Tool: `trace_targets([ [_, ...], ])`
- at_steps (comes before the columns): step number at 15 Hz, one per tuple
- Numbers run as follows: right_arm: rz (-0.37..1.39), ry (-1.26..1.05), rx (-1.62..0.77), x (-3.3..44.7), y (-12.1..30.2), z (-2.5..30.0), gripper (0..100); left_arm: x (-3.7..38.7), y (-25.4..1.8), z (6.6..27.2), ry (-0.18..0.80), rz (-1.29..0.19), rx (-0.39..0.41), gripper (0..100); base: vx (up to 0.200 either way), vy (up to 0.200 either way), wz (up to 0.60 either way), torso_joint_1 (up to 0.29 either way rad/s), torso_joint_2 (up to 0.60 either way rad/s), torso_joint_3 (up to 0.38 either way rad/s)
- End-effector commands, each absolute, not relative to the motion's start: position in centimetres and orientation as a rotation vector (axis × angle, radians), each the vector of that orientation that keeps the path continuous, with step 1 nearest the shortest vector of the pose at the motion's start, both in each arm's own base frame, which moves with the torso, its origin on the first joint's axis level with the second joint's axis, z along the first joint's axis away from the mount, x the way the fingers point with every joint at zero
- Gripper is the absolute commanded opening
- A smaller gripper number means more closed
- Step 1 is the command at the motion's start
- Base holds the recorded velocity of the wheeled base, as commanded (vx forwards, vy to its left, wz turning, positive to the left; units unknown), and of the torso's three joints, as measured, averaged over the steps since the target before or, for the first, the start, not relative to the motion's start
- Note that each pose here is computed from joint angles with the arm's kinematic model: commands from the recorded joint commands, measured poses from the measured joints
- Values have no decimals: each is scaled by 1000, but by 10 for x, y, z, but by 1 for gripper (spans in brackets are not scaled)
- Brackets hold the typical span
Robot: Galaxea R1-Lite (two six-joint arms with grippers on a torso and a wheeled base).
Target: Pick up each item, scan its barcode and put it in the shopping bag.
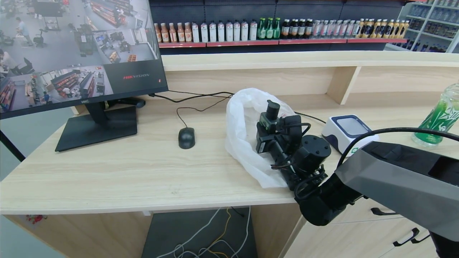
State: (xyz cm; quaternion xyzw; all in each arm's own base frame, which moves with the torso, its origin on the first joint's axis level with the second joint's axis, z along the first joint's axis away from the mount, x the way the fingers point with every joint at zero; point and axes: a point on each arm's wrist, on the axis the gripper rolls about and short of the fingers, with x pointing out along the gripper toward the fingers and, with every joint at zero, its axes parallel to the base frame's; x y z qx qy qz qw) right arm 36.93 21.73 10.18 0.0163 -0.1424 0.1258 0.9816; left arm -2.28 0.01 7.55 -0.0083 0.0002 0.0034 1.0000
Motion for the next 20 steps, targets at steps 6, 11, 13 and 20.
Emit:
trace_targets([
  [6, 251, -296, 46, 370, 217, 105, 100, -23, 0, 75, 0, 8, -17, 100, 0, 0, 0, 0, 0, 0],
  [11, 250, -319, 56, 365, 214, 118, 100, -23, 0, 75, 0, 8, -17, 100, 0, 0, 0, 0, 0, 0],
  [13, 253, -322, 69, 362, 213, 123, 100, -23, 0, 75, 0, 8, -17, 100, 0, 0, 0, 0, 0, 0],
  [20, 260, -344, 91, 336, 200, 152, 100, -23, 0, 75, 0, 8, -17, 100, 0, 0, 0, 0, 0, 0],
])
